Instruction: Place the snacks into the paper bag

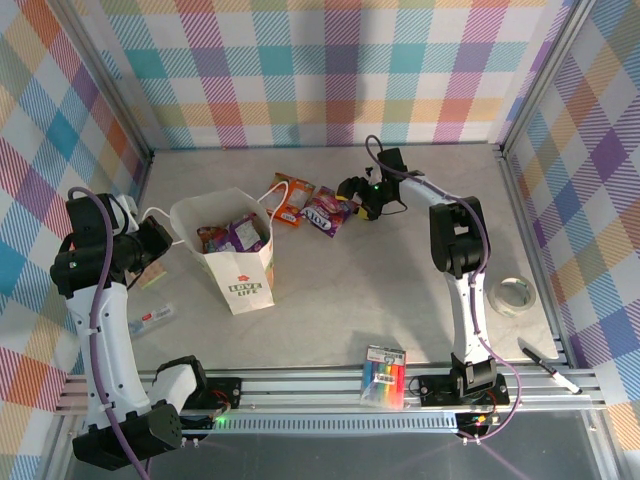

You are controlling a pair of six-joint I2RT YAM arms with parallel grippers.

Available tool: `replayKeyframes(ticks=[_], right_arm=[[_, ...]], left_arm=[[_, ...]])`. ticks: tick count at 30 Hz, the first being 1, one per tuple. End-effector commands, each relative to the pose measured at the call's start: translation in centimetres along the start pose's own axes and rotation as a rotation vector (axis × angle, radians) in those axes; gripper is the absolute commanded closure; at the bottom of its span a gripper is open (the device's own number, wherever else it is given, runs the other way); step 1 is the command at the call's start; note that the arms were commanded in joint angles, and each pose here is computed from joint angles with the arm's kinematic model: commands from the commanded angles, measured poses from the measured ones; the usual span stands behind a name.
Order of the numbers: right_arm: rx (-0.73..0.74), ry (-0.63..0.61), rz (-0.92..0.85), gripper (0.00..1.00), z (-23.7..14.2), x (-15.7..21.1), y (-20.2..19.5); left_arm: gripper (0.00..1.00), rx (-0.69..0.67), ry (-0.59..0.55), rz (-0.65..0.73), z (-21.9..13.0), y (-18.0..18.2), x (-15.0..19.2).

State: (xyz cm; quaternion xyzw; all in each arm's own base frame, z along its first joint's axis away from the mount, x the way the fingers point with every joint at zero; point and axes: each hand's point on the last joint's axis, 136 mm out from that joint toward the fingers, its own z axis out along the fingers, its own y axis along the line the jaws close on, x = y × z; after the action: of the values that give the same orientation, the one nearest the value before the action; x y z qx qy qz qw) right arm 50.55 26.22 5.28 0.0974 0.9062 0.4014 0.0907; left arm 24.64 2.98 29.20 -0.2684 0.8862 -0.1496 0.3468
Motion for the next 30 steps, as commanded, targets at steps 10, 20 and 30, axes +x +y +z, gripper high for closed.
replayKeyframes(ticks=[10,20,30], right_arm=[[0.007,0.007,0.059,0.33,1.9,0.0,-0.6],[0.034,0.014,0.075,0.63,2.7,0.4,-1.2],[0.070,0.017,0.050,0.77,1.9,0.7,-1.3]], left_arm=[[0.92,-0.005,-0.007,-0.022,0.2,0.4,0.1],[0.93,-0.003,-0.005,-0.024,0.5,0.5,0.1],[0.93,0.002,-0.005,-0.015,0.4,0.4,0.2]])
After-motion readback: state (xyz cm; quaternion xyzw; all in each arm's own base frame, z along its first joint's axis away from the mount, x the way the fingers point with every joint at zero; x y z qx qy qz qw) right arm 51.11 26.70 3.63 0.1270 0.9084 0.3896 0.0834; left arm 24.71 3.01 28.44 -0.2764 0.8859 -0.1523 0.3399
